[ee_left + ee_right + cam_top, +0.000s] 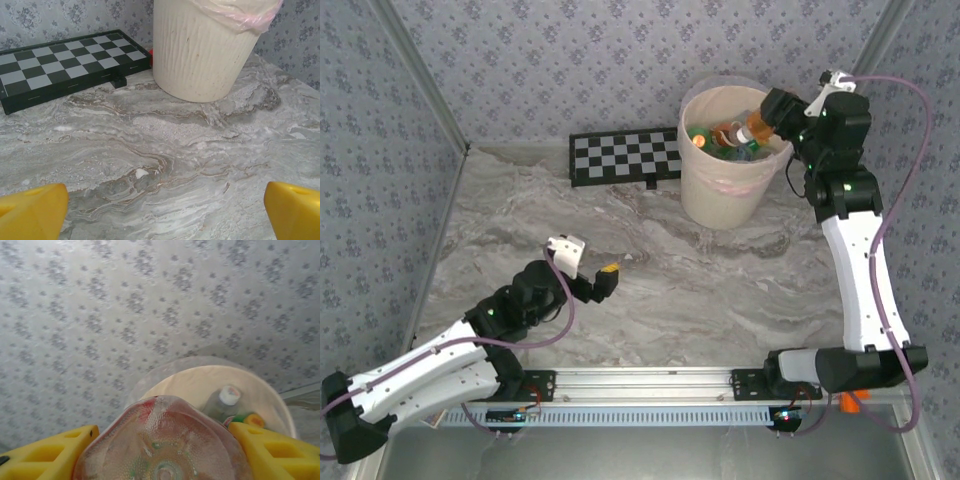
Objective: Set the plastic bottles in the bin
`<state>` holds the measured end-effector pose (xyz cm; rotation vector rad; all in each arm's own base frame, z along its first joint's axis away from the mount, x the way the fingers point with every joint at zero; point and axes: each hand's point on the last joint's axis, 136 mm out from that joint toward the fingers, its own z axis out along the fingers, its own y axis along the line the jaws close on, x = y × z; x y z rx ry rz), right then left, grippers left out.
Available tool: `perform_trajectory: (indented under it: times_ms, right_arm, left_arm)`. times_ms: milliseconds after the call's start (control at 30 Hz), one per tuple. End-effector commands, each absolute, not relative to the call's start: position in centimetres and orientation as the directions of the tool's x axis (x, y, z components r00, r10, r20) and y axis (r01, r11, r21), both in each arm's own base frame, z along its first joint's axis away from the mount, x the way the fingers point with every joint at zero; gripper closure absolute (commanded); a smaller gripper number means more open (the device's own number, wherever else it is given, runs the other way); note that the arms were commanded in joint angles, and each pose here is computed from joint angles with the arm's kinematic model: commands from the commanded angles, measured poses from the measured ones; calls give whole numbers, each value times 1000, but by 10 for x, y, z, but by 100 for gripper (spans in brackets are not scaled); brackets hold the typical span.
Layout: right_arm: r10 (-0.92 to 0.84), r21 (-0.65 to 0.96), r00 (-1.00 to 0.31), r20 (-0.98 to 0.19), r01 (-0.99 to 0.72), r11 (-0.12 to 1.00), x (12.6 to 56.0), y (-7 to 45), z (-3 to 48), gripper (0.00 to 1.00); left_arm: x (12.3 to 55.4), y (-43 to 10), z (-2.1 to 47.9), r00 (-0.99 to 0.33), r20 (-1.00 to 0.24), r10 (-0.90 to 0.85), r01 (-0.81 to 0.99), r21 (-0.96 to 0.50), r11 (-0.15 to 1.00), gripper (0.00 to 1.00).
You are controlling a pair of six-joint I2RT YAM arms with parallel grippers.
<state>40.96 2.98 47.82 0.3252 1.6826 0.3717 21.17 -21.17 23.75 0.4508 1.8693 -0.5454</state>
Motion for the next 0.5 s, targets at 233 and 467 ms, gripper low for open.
perform_trajectory:
  times_ms: [233, 467]
  right_arm:
    - [375, 343, -213, -902, 174, 923, 461, -8, 440, 40]
    - [399, 355, -294, -868, 194, 915, 476, -8, 406, 39]
  left_arm:
    - [205, -207, 246, -328, -945, -3, 552, -194, 811, 0]
    - [205, -203, 249, -319, -948, -6, 546, -189, 816, 0]
